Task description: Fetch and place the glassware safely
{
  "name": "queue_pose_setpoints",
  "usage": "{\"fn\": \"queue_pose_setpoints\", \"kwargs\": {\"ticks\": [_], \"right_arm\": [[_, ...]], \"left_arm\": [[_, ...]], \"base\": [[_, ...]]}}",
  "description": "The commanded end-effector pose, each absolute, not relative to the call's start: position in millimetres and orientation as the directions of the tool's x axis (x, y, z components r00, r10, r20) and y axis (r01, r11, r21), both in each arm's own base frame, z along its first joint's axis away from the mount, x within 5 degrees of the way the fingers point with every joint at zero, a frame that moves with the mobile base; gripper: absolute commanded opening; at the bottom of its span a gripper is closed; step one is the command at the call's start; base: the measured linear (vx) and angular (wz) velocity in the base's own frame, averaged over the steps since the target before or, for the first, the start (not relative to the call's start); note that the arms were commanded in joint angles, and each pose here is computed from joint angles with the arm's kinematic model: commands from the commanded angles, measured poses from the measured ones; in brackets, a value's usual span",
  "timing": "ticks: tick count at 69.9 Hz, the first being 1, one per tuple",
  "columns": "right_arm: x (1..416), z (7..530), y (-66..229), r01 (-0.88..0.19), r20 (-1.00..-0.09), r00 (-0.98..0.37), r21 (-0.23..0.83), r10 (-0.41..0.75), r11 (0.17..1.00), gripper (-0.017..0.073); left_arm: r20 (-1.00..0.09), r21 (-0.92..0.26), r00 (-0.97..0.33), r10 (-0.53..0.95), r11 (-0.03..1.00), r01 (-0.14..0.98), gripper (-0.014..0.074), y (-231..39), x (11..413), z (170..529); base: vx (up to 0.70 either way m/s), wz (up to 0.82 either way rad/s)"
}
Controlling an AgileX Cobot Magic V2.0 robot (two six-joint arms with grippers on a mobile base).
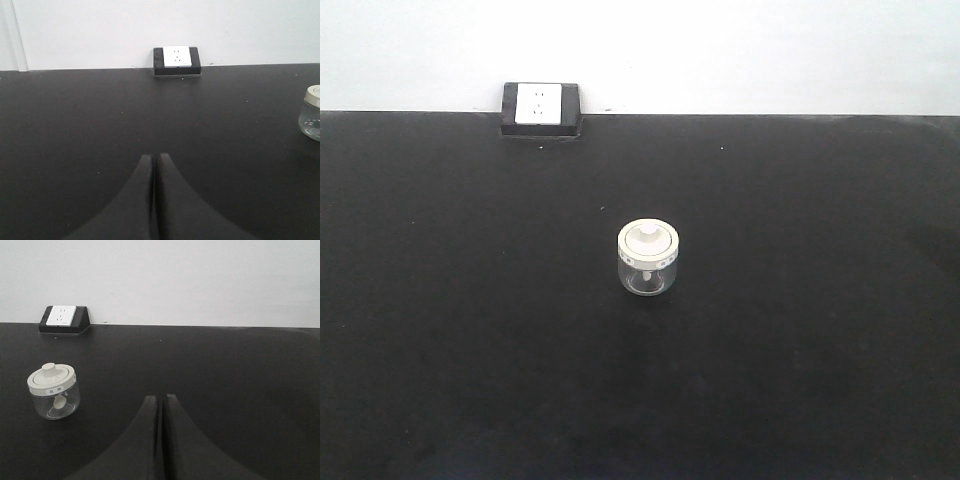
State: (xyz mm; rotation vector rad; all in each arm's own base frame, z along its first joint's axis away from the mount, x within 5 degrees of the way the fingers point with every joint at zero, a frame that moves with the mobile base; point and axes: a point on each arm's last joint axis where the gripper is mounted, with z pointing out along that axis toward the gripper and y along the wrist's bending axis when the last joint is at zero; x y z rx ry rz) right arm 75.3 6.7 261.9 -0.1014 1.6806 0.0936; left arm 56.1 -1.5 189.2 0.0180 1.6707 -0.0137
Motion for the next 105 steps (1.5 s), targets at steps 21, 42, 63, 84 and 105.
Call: {"fn": "queue_pose_setpoints", "kwargs": {"ticks": [21, 42, 63, 84, 105], "right_arm": [[75.9, 274.7, 10.0, -0.155, -0.999, -0.047, -0.014, -0.022, 0.988, -0.0001], [75.8, 273.3, 10.3, -0.157, -0.998, -0.068, 0.029, 0.018, 0.987, -0.0001], [75.3, 268.2, 11.2, -0.168, -0.992, -0.101, -0.060, -0.077, 0.984, -0.0001], [77.0, 257.6, -4.0, 0.049, -0.993, -0.111, 0.028, 0.033, 0.998, -0.0001], [71.2, 208.7, -3.1, 0.047, -0.998, -0.030, 0.045, 0.046, 0.998, -0.0001]], "left_arm": [[-0.999, -0.012, -0.051, -0.011, 1.000, 0.023, -0.0007, -1.6, 56.8, 185.8], [-0.999, -0.012, -0.051, -0.011, 1.000, 0.023, -0.0007, -1.6, 56.8, 185.8], [-0.999, -0.012, -0.051, -0.011, 1.000, 0.023, -0.0007, -1.6, 56.8, 185.8], [-0.999, -0.012, -0.051, -0.011, 1.000, 0.023, -0.0007, -1.6, 56.8, 185.8], [-0.999, -0.012, -0.051, -0.011, 1.000, 0.023, -0.0007, -1.6, 56.8, 185.8]], "base": [[0.00, 0.00], [0.00, 0.00], [0.00, 0.00], [0.00, 0.00], [0.00, 0.00]]}}
